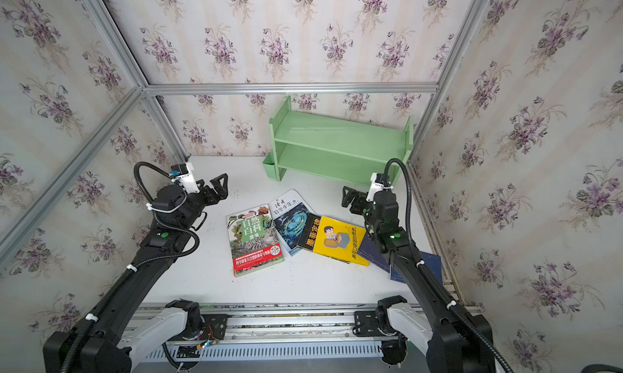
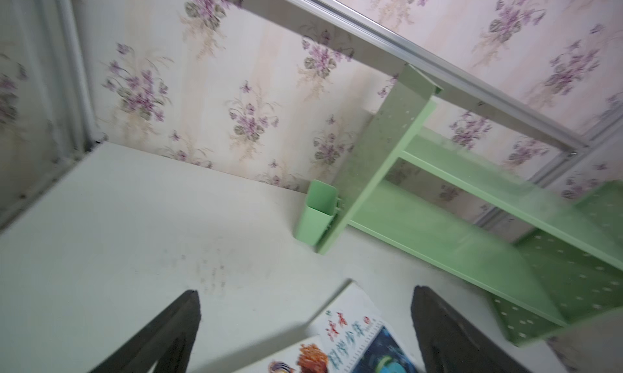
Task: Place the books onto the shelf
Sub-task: 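Raise both grippers and move them toward the green hardcover book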
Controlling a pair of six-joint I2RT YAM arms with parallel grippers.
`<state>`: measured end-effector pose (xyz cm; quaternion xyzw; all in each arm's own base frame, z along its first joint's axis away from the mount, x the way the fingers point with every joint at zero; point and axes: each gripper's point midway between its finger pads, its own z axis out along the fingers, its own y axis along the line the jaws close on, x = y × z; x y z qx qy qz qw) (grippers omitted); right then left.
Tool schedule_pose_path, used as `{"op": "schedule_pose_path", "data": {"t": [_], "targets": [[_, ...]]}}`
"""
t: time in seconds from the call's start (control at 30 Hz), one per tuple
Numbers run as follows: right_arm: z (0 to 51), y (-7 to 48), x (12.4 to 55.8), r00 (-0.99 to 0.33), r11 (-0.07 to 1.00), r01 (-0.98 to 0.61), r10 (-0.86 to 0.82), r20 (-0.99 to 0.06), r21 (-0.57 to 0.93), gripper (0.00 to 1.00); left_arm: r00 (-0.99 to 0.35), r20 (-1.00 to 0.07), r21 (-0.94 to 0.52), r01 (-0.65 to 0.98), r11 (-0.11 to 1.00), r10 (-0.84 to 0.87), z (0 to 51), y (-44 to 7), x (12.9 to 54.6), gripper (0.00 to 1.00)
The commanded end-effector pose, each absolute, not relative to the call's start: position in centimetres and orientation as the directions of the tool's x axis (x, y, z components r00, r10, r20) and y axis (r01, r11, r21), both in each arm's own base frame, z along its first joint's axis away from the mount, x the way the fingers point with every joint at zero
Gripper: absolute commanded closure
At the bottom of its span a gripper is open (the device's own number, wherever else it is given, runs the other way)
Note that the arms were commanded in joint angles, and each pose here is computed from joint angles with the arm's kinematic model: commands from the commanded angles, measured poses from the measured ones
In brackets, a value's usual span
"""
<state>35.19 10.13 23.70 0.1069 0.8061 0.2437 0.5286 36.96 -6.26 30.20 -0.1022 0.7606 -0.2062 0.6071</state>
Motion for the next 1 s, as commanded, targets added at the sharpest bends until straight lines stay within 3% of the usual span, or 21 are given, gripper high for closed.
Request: {"op": "schedule_pose_path", "data": {"t": [0.0,0.1,0.23,0.3,0.37,0.53,0.73,0.9,0.97], "targets": [[24.1,12.8,35.0,-0.462,0.764,-0.033,0.56,-0.688,0.645,0.0,-0.362,-0.744,-0.634,0.115,0.765,-0.562,30.3,-9.7,36.1,0.0],[24.6,16.6,34.8,-0.522,0.724,-0.085,0.552,-0.65,0.684,0.0,-0.422,-0.698,-0.687,0.168,0.707,-0.578,31.2,-13.1,35.6,0.0],[26.5,20.3,34.7,-0.536,0.717,-0.217,0.48,-0.695,0.662,0.0,-0.48,-0.674,-0.712,0.219,0.668,-0.561,31.8,-16.5,34.6,0.0],[26.5,21.1,35.3,-0.537,0.639,-0.222,0.551,-0.639,0.737,0.0,-0.487,-0.699,-0.694,0.283,0.662,-0.524,32.5,-17.8,34.3,0.0],[27.4,21.6,35.6,-0.523,0.564,-0.275,0.592,-0.614,0.778,0.0,-0.502,-0.655,-0.736,0.258,0.625,-0.564,32.6,-18.1,34.7,0.0],[31.9,23.4,33.9,-0.458,0.436,-0.533,0.572,-0.68,0.725,0.0,-0.583,-0.647,-0.747,0.353,0.564,-0.491,32.7,-20.0,34.6,0.0],[30.0,24.1,35.0,-0.568,0.522,-0.412,0.494,-0.659,0.747,0.0,-0.607,-0.642,-0.737,0.32,0.595,-0.468,31.5,-20.3,35.5,0.0],[34.4,25.4,32.1,-0.485,0.366,-0.635,0.497,-0.72,0.681,0.0,-0.637,-0.637,-0.725,0.305,0.617,-0.434,29.7,-20.5,35.5,0.0],[34.8,25.3,31.7,-0.476,0.362,-0.646,0.497,-0.725,0.672,0.0,-0.66,-0.627,-0.722,0.294,0.627,-0.413,28.9,-20.8,35.7,0.0]]}}
